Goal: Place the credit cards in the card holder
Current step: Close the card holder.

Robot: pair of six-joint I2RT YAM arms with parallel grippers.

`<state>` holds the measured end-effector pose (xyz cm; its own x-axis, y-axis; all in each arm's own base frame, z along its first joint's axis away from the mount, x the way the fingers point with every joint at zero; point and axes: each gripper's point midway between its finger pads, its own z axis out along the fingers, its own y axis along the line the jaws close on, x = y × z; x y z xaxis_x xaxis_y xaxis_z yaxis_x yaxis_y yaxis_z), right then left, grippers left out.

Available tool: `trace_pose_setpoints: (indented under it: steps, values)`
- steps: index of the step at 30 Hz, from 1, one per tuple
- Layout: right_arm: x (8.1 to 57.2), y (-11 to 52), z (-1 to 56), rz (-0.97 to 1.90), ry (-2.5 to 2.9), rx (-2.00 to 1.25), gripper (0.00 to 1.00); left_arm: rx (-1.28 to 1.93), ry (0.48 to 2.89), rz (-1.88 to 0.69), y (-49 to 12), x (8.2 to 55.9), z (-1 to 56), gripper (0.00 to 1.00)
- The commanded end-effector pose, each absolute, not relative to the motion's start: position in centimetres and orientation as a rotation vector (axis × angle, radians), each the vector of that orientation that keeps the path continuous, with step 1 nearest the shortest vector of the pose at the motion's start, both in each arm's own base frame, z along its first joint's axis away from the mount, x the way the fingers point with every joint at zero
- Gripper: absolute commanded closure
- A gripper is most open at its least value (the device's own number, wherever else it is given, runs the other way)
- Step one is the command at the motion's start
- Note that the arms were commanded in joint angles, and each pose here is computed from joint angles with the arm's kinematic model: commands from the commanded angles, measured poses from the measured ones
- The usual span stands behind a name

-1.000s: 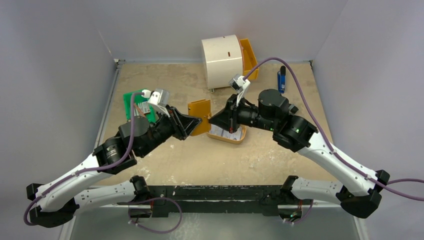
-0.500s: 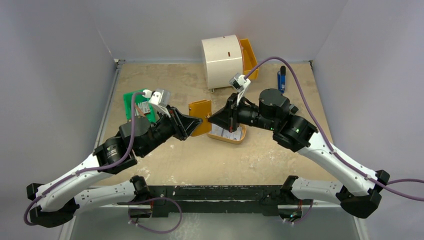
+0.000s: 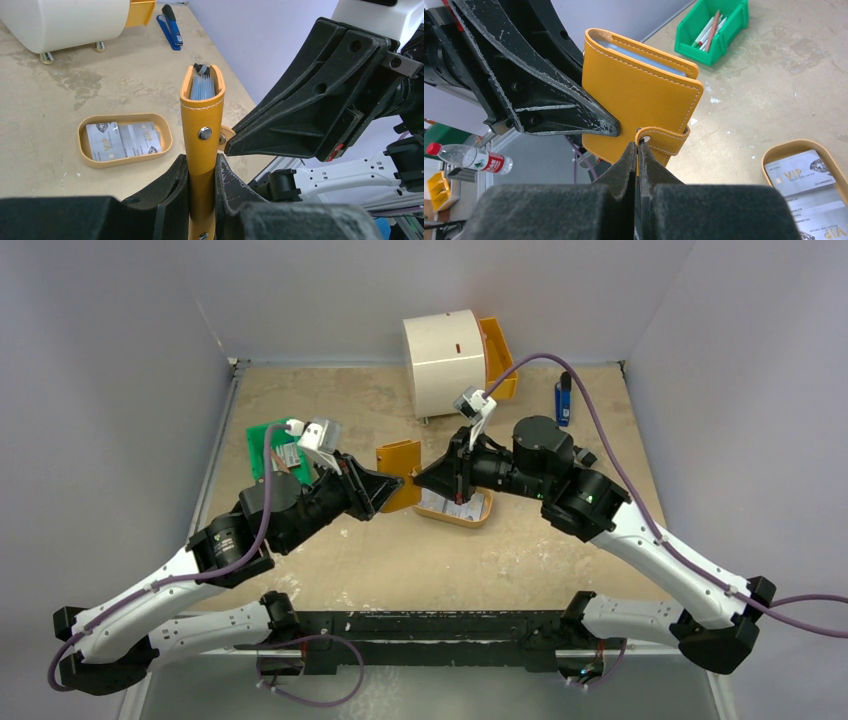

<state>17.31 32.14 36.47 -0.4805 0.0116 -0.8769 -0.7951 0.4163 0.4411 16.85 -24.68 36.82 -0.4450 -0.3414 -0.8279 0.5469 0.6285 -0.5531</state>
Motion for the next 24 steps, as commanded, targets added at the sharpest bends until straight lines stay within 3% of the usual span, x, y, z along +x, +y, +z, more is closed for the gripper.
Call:
trace_pose_setpoints:
  steps: [1, 24]
  values:
    - [17.4, 32.7, 38.6, 1.188, 1.735, -0.684, 1.00, 0.170, 1.667, -1.101, -25.0, 16.4, 39.8, 1.00]
    - [18.0, 33.6, 38.4, 1.193, 1.746, -0.688, 1.00, 0.190, 1.659, -1.194, -26.0, 15.5, 40.7, 1.00]
